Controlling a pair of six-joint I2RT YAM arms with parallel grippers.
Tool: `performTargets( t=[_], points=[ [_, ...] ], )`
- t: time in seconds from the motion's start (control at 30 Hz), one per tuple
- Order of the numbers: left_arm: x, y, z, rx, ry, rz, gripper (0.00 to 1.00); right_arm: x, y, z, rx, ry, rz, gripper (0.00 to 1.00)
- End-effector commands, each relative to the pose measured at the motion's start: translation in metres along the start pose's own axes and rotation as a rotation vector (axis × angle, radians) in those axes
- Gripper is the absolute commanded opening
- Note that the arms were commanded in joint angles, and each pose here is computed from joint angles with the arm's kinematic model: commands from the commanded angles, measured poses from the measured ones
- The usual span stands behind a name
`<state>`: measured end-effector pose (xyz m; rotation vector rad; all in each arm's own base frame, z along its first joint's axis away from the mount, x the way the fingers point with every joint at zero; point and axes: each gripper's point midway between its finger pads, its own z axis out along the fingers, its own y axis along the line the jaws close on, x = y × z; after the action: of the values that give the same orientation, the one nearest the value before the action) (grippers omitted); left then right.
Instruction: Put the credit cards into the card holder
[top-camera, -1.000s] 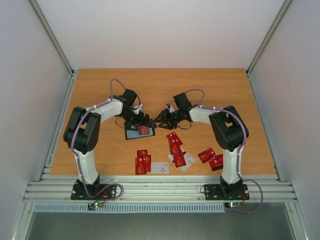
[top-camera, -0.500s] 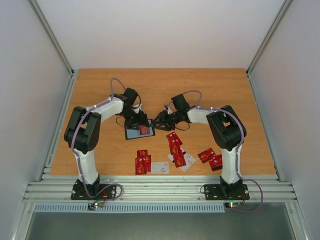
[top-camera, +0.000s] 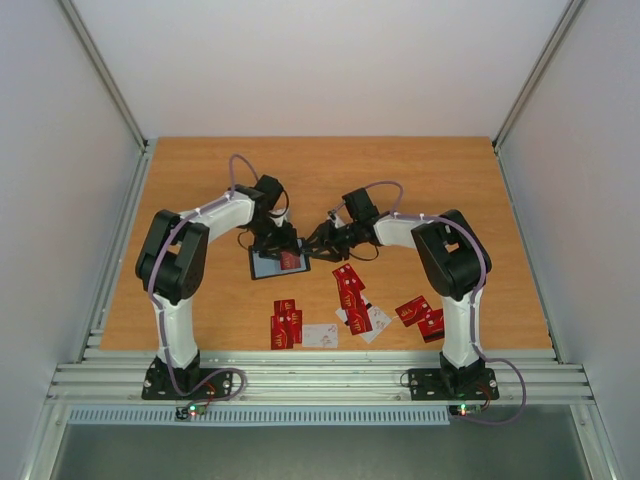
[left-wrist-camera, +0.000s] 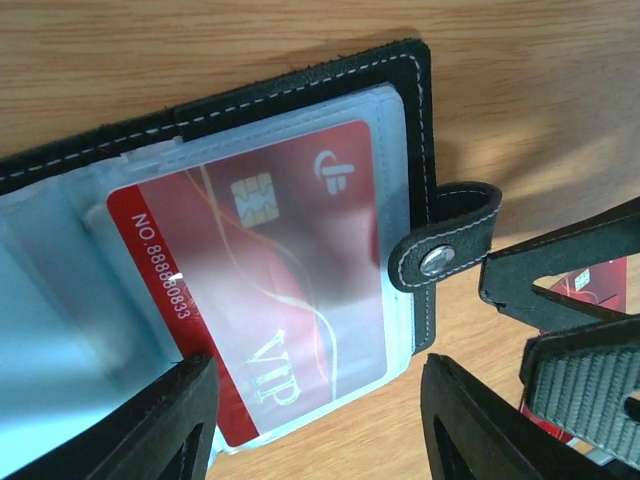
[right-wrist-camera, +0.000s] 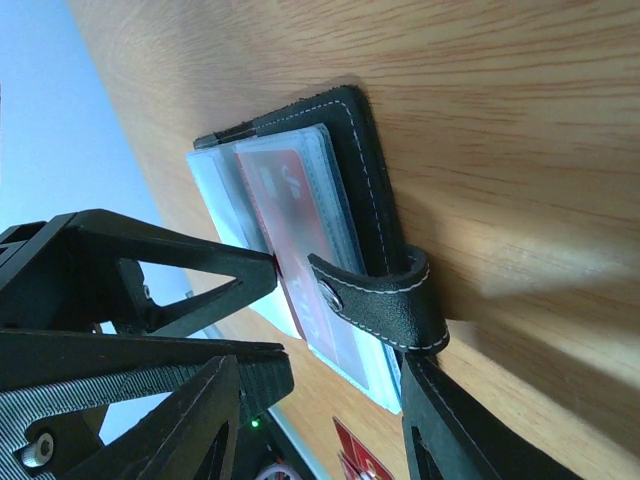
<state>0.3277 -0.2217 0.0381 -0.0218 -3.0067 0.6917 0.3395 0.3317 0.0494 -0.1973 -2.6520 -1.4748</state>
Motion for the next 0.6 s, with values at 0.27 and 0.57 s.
performTargets(
  t=[0.27,0.57],
  points=[
    [-0.002,0.014,-0.013,-0.114,-0.037,-0.006,0.57,-0.001,0.005,0.006,-0.01,0.03,-0.022,0.46],
    [-0.007,0.004,0.004,-0.037,-0.025,-0.021,0.56,0.003,0.005,0.005,-0.004,0.047,-0.03,0.46]
  ],
)
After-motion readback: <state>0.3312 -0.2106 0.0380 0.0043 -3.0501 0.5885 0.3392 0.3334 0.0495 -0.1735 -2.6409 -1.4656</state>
